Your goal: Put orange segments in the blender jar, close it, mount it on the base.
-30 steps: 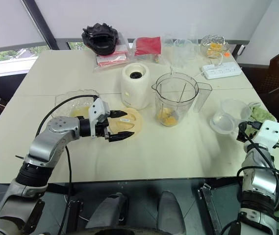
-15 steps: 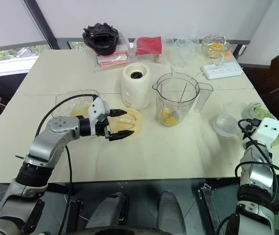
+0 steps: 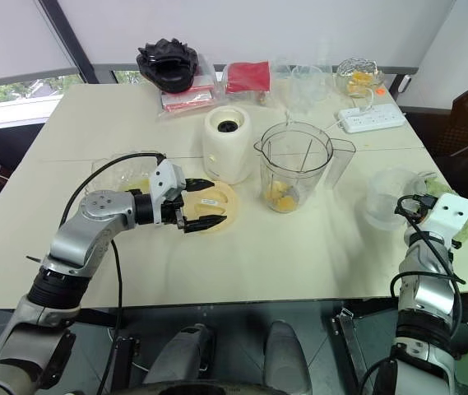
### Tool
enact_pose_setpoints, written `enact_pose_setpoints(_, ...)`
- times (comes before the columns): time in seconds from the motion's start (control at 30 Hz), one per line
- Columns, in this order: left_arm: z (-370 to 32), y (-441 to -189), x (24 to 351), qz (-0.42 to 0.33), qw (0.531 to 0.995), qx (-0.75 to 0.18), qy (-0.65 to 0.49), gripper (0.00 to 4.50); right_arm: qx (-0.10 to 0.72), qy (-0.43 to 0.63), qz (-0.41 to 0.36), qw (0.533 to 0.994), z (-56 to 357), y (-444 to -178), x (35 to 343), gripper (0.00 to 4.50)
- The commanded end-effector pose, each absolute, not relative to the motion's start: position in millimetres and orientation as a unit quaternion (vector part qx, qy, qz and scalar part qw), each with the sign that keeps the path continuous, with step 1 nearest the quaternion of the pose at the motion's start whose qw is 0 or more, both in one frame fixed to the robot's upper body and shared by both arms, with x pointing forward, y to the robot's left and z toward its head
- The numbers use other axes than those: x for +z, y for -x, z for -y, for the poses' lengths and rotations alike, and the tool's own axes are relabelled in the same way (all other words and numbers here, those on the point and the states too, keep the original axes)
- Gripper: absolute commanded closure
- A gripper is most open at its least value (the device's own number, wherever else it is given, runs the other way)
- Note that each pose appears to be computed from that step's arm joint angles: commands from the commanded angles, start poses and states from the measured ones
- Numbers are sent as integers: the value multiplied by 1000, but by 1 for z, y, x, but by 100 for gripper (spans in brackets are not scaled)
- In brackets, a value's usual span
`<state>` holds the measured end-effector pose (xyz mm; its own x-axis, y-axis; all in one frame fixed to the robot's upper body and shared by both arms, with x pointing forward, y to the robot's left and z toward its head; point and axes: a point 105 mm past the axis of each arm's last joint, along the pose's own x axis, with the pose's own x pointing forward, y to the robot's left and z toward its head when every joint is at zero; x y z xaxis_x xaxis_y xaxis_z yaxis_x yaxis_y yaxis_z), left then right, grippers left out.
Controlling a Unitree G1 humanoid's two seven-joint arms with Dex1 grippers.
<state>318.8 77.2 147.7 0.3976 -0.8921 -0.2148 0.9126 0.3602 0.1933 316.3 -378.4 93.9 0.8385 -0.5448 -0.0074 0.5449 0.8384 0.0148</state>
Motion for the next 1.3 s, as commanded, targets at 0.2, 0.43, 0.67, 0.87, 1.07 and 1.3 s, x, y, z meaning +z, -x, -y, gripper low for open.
enact_pose_setpoints(0.2, -73, -320, 156, -13, 823, -549, -149, 0, -303, -40, 109, 946, 367, -312, 156, 449)
enact_pose_setpoints(0.43, -68, -325, 173, 21, 848, -527, -47, 0, -278, -45, 171, 944, 350, -315, 217, 449)
enact_pose_setpoints(0.67, -67, -334, 192, 67, 864, -498, -2, 0, -236, 13, 191, 953, 344, -321, 279, 449)
enact_pose_setpoints(0.87, -66, -330, 188, 74, 863, -499, -15, 0, -158, 109, 179, 965, 324, -329, 325, 449)
enact_pose_setpoints(1.07, -65, -326, 180, 81, 860, -502, -42, 0, -78, 186, 170, 965, 300, -331, 351, 449)
enact_pose_setpoints(1.3, -63, -321, 174, 85, 857, -504, -62, 0, -23, 314, 151, 937, 275, -330, 360, 449)
